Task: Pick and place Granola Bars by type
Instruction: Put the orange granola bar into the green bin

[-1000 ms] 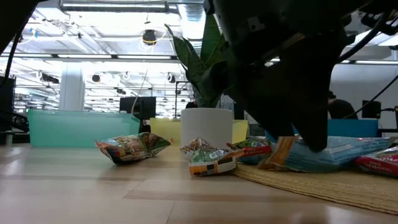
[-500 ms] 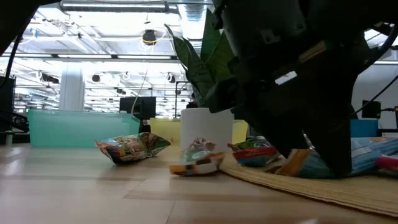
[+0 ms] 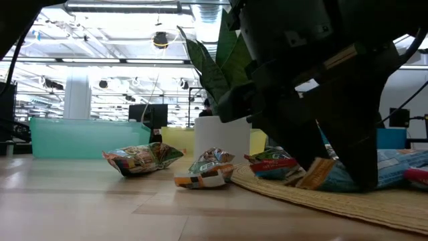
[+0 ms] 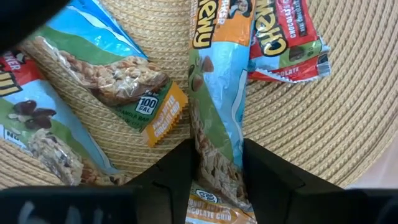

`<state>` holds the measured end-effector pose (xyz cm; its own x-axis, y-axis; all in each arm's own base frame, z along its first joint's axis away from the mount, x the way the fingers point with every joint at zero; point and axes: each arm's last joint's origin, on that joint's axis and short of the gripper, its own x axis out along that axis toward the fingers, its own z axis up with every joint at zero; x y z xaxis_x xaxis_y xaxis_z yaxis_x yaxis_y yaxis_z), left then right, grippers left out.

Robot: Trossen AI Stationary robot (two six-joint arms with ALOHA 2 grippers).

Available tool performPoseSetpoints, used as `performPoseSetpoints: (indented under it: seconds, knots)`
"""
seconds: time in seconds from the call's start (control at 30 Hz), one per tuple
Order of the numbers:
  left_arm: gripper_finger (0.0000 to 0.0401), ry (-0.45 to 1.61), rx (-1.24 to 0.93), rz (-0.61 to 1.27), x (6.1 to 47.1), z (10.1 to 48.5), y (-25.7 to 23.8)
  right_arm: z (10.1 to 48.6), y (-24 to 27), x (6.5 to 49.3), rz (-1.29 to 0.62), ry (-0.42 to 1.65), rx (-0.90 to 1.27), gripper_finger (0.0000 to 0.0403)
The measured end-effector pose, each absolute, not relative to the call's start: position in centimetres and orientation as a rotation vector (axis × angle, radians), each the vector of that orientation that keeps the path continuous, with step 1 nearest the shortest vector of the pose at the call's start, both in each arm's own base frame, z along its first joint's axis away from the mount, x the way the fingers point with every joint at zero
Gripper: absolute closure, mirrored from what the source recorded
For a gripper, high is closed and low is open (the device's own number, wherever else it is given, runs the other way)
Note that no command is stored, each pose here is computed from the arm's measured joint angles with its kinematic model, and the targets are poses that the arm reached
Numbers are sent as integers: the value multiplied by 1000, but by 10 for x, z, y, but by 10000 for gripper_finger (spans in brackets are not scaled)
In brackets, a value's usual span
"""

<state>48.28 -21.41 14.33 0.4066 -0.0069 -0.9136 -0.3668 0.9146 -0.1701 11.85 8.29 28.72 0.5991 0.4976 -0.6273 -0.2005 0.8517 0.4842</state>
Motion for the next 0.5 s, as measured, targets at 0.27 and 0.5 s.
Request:
performPoseSetpoints:
  seconds: [0.27, 0.5]
  knots:
    - [331, 1131, -409, 215, 485, 150, -216, 287, 83, 119, 423, 834, 373, 234]
    - [336, 1097, -436, 198, 488, 162, -220, 287, 83, 119, 431, 829, 354, 234]
